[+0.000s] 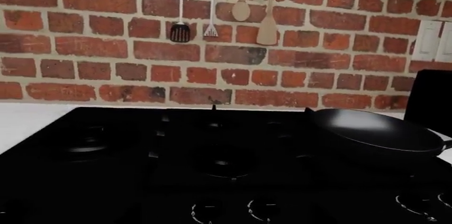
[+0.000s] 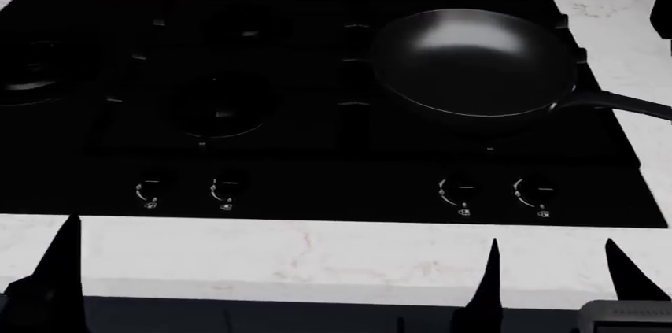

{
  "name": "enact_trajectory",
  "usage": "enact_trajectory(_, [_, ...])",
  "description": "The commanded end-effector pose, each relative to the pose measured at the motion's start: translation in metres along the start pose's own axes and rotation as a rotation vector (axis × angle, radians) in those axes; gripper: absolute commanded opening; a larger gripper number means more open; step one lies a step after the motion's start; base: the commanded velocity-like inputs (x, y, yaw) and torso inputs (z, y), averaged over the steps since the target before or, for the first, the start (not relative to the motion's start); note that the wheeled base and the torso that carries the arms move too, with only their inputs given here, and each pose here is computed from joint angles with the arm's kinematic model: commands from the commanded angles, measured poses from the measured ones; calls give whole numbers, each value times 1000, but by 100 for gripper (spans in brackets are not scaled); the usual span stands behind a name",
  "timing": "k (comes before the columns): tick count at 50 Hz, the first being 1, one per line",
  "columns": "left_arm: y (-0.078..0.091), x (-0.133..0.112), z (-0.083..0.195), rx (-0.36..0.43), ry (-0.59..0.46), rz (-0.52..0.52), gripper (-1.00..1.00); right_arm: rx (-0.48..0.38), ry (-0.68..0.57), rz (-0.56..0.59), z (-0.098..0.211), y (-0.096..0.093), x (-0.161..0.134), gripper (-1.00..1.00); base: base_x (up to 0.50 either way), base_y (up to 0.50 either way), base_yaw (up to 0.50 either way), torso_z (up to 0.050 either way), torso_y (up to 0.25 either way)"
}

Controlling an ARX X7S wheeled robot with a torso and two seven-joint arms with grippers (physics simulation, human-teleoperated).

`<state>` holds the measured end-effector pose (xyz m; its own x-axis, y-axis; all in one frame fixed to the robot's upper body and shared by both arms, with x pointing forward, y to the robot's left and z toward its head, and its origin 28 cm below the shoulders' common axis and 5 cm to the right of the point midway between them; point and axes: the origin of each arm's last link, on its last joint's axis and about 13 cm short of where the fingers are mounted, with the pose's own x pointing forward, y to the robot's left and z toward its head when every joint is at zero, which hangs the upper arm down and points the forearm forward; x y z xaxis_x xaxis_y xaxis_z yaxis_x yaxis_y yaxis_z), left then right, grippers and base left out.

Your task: Pick the sweet potato from the plate and place it in the pan.

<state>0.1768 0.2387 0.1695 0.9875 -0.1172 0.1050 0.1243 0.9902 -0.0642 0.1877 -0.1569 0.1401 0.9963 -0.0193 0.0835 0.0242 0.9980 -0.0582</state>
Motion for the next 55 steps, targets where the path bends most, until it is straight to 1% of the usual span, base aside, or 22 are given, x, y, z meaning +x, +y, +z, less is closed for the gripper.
enact_trajectory(1, [-4,-6,1,2,5,-14,100,-22,-23,-18,4,-5,-4,100,0,500,0,0,0])
enact_trajectory(11, [-1,-5,-1,3,11,-7,100,-28,-15,-13,1,-2,-5,100,0,500,0,0,0])
enact_trajectory(13, [0,-6,-1,22,4,-3,100,-32,-15,-19,1,-3,-7,100,0,500,0,0,0])
enact_trajectory(14, [0,-6,-2,12,7,-1,100,-31,-14,-19,0,-3,-7,100,0,500,0,0,0])
enact_trajectory(20, [-1,-5,0,10,-2,-1,100,-41,-13,-25,2,-4,-10,100,0,500,0,0,0])
enact_trajectory(33, [-1,2,0,15,-8,-3,100,-48,-31,-30,0,-2,-2,100,0,500,0,0,0])
enact_trajectory(38, [-1,1,0,6,-6,-6,100,-43,-27,-33,-1,-2,-5,100,0,500,0,0,0])
enact_trajectory(41, [1,0,-4,25,2,-2,100,-42,-24,-34,-3,-2,-6,100,0,500,0,0,0])
enact_trajectory(55, [1,-4,-2,11,10,3,100,-41,-15,-35,-6,-1,-10,100,0,500,0,0,0])
